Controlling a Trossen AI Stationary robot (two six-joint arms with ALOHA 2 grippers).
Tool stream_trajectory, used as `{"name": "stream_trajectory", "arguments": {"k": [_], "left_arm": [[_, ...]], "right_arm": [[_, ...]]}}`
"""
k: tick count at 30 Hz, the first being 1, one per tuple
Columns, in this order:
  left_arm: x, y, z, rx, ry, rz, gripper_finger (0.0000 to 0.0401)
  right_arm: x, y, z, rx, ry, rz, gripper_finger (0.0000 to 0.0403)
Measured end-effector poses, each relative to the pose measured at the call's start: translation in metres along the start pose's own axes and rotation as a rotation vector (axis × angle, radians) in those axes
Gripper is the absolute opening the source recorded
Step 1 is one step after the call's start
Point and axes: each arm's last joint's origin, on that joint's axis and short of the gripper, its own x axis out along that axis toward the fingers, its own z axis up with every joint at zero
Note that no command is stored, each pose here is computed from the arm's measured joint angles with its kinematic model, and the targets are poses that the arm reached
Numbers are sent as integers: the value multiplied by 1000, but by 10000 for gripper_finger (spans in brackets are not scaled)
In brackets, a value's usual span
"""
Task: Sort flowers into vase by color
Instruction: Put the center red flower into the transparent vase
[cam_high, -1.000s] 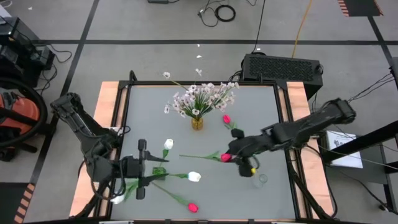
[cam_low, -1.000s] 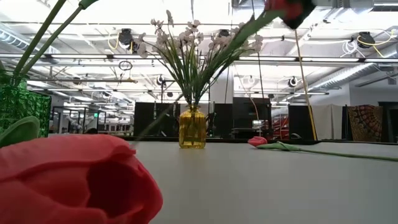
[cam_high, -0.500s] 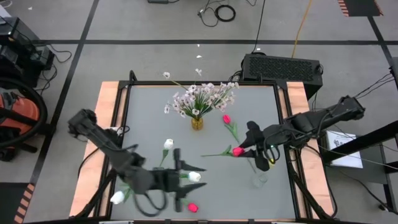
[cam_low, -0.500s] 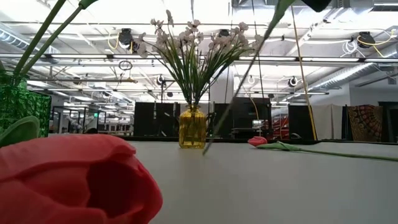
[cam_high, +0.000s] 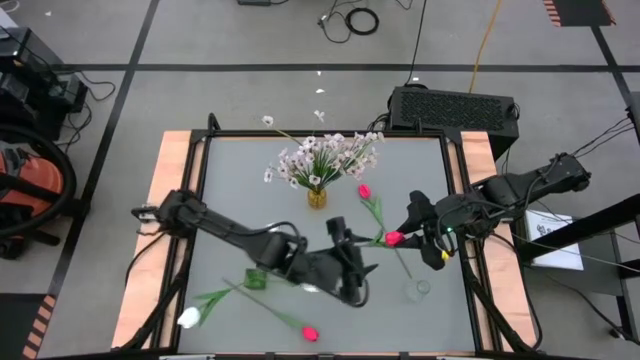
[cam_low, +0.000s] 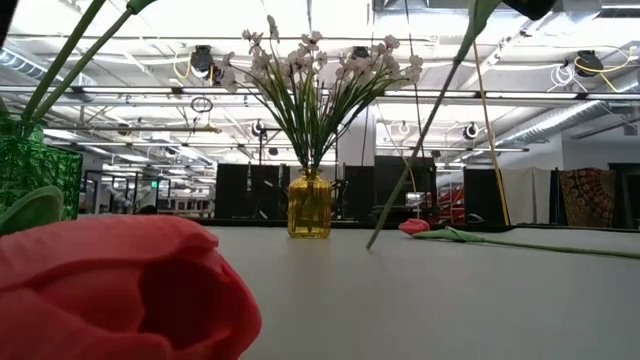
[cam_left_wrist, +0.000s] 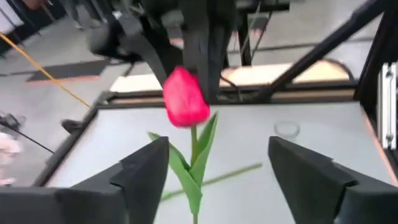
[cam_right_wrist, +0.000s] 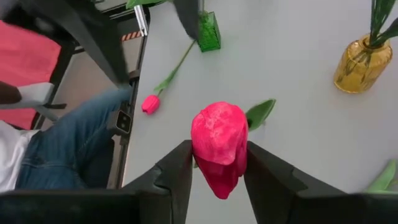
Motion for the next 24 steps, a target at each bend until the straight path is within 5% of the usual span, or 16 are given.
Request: {"name": "stream_trajectory", "arguments": {"k": [24], "left_arm": [[37,38,-13,-27,102,-40,310]], "right_arm": [[1,5,10,-18,-97,50,130]]}}
